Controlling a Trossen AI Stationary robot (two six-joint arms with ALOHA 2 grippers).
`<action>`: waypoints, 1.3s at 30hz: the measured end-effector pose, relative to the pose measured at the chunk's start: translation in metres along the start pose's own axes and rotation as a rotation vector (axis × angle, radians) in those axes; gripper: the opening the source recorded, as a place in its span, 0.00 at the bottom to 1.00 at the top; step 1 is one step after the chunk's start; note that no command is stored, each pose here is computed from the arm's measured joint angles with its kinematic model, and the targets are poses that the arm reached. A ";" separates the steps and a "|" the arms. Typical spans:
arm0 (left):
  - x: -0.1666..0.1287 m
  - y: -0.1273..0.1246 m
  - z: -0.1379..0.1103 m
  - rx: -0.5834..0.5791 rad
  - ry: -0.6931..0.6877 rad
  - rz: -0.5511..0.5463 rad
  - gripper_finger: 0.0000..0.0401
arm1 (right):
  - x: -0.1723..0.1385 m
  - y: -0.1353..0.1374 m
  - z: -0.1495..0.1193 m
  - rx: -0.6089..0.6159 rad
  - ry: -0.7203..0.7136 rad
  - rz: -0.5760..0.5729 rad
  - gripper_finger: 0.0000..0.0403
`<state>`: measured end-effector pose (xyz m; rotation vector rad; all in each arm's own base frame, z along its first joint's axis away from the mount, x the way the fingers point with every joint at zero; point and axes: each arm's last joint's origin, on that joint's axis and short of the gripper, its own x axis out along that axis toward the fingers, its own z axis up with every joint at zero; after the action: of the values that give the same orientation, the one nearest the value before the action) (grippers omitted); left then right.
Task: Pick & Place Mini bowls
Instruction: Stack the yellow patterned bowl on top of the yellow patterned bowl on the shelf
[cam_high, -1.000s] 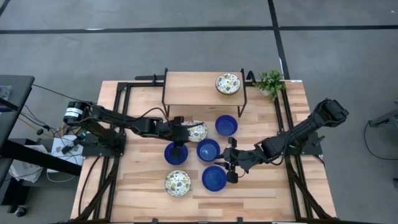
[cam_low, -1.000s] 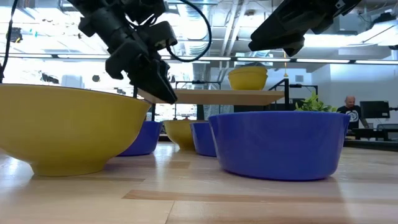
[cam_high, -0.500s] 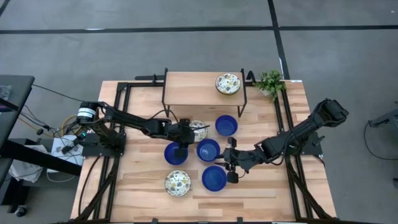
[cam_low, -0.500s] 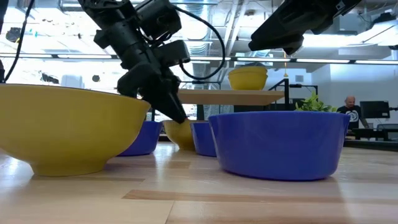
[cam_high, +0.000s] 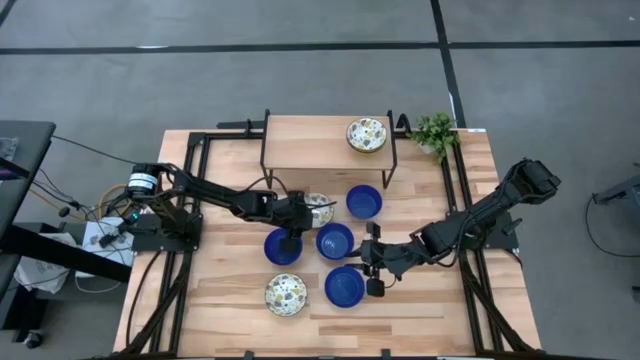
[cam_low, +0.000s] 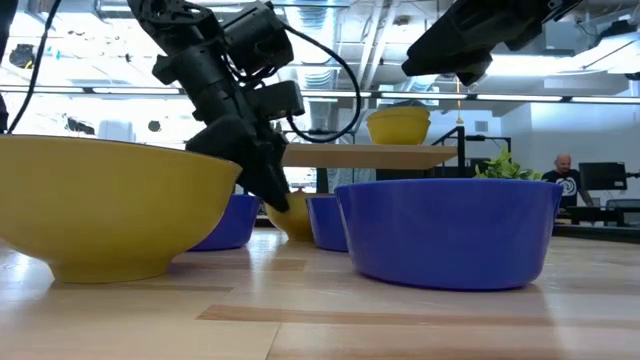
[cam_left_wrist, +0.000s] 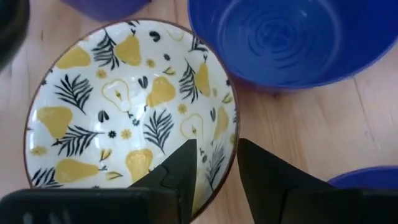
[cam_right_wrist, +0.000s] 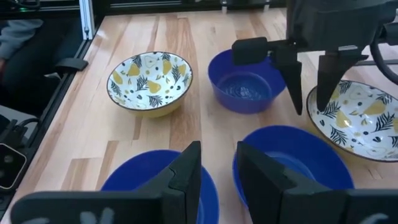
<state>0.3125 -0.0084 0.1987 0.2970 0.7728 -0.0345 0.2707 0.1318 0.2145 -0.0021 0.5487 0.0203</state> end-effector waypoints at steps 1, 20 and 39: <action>0.000 0.000 0.000 0.000 -0.002 0.001 0.29 | 0.000 0.000 0.000 0.000 0.000 0.000 0.23; -0.003 0.009 -0.001 0.072 0.017 0.077 0.04 | 0.000 0.000 0.000 0.001 0.000 -0.002 0.23; -0.074 -0.037 0.015 0.274 -0.256 -0.158 0.03 | 0.000 -0.003 0.004 0.013 -0.064 -0.114 0.23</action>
<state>0.2647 -0.0534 0.2508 0.4811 0.5342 -0.3239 0.2729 0.1287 0.2182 -0.0202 0.4843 -0.0942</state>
